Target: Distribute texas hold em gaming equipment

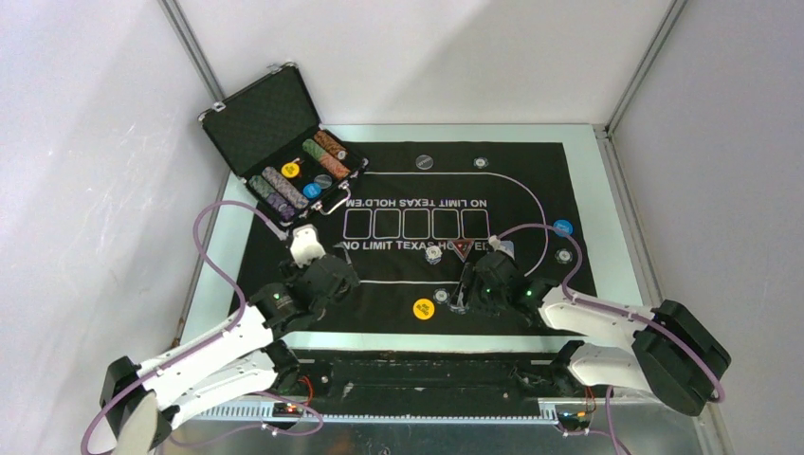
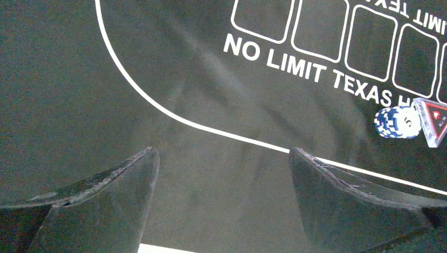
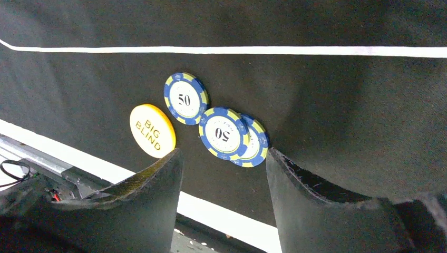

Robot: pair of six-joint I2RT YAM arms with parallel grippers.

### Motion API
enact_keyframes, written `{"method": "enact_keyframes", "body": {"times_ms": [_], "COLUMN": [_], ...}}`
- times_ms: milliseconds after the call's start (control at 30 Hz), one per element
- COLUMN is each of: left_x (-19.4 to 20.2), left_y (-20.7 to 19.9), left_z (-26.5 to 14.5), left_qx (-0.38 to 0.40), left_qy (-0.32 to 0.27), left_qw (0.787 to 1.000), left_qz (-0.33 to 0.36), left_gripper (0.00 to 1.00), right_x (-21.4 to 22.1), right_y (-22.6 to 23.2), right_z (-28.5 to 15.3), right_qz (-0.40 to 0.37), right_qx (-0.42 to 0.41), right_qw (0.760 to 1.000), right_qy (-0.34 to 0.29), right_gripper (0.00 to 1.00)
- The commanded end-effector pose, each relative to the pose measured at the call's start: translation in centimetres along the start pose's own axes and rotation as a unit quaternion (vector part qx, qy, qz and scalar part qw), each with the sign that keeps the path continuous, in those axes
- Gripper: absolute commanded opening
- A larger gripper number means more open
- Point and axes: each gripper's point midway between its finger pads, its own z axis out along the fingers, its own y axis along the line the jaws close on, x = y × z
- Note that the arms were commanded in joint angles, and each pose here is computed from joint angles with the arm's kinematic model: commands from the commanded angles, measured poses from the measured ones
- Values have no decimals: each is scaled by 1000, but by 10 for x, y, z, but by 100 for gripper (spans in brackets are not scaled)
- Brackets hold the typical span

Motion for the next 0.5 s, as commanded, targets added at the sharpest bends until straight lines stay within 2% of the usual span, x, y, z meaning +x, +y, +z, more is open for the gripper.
{"method": "enact_keyframes", "body": {"times_ms": [0,233,367,467], "left_x": [-10,-9,-13,-16], "left_y": [-4,-6,-7,-8], "left_z": [3,5,5,5], "left_qx": [-1,-2,-2,-2], "left_qy": [-22,-19,-23,-25], "left_qw": [1000,1000,1000,1000], "left_qz": [-11,-4,-1,-4], "left_gripper": [100,100,100,100], "right_x": [-8,-19,-41,-72], "right_y": [7,3,9,26], "right_z": [7,1,-17,-42], "right_qz": [7,-5,-49,-93], "right_qx": [-6,15,10,-13], "right_qw": [1000,999,995,986], "right_qy": [-19,-38,-81,-136], "right_gripper": [62,66,77,94]}}
